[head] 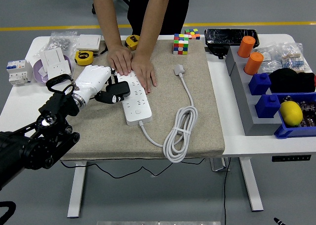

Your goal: Pick up the plug,place it near the board,insert it into the board,press the button

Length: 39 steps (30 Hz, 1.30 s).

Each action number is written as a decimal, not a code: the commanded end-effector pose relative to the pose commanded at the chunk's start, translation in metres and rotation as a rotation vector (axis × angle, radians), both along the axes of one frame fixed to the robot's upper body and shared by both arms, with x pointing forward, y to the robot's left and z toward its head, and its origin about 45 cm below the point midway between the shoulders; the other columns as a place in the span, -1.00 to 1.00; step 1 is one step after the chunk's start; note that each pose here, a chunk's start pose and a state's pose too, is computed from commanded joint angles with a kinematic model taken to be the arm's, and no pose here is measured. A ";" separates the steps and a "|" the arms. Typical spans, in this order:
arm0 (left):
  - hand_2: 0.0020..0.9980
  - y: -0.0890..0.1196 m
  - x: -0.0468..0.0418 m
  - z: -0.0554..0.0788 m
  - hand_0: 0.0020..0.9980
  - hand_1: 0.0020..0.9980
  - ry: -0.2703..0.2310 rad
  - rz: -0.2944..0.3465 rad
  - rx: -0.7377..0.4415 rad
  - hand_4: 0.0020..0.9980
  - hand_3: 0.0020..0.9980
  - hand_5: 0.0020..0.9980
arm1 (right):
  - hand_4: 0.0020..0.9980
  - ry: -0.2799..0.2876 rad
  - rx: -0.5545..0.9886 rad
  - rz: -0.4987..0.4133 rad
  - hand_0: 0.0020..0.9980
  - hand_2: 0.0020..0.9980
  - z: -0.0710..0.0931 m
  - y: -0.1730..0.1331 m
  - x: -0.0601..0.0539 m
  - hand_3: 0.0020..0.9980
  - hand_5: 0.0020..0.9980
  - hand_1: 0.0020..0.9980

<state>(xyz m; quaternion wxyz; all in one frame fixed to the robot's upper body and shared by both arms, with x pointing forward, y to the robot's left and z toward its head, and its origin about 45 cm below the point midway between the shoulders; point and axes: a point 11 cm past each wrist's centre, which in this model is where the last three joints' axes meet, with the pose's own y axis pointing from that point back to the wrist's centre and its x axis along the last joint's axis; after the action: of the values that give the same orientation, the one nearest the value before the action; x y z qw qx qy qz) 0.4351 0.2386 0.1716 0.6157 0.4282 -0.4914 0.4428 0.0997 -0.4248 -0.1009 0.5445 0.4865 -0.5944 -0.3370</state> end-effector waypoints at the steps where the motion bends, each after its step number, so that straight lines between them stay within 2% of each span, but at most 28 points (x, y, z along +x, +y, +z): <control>1: -0.28 0.000 -0.0003 0.000 0.10 -0.09 0.001 -0.001 -0.001 0.21 -0.27 -0.71 | 1.00 0.000 0.000 0.001 0.65 0.49 0.000 0.000 0.000 0.55 0.77 0.47; 20: -0.28 -0.002 -0.0043 -0.009 0.10 -0.08 0.017 -0.005 0.006 0.21 -0.27 -0.72 | 1.00 0.003 -0.003 0.007 0.65 0.49 0.000 -0.001 0.000 0.55 0.77 0.47; 28: -0.28 0.000 -0.0033 -0.012 0.10 -0.07 0.022 -0.002 0.031 0.21 -0.27 -0.72 | 1.00 0.003 -0.002 0.009 0.65 0.49 0.000 0.000 0.000 0.55 0.77 0.47; 39: -0.28 0.006 0.0021 -0.008 0.10 -0.05 0.020 -0.001 0.078 0.22 -0.26 -0.72 | 1.00 -0.003 -0.004 0.005 0.65 0.49 0.001 -0.002 0.003 0.55 0.78 0.47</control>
<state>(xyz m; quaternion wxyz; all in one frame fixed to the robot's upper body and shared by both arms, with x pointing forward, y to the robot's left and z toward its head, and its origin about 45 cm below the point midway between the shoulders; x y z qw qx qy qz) 0.4371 0.2448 0.1634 0.6037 0.4558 -0.5024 0.4188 0.1024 -0.4267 -0.0996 0.5455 0.4875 -0.5947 -0.3334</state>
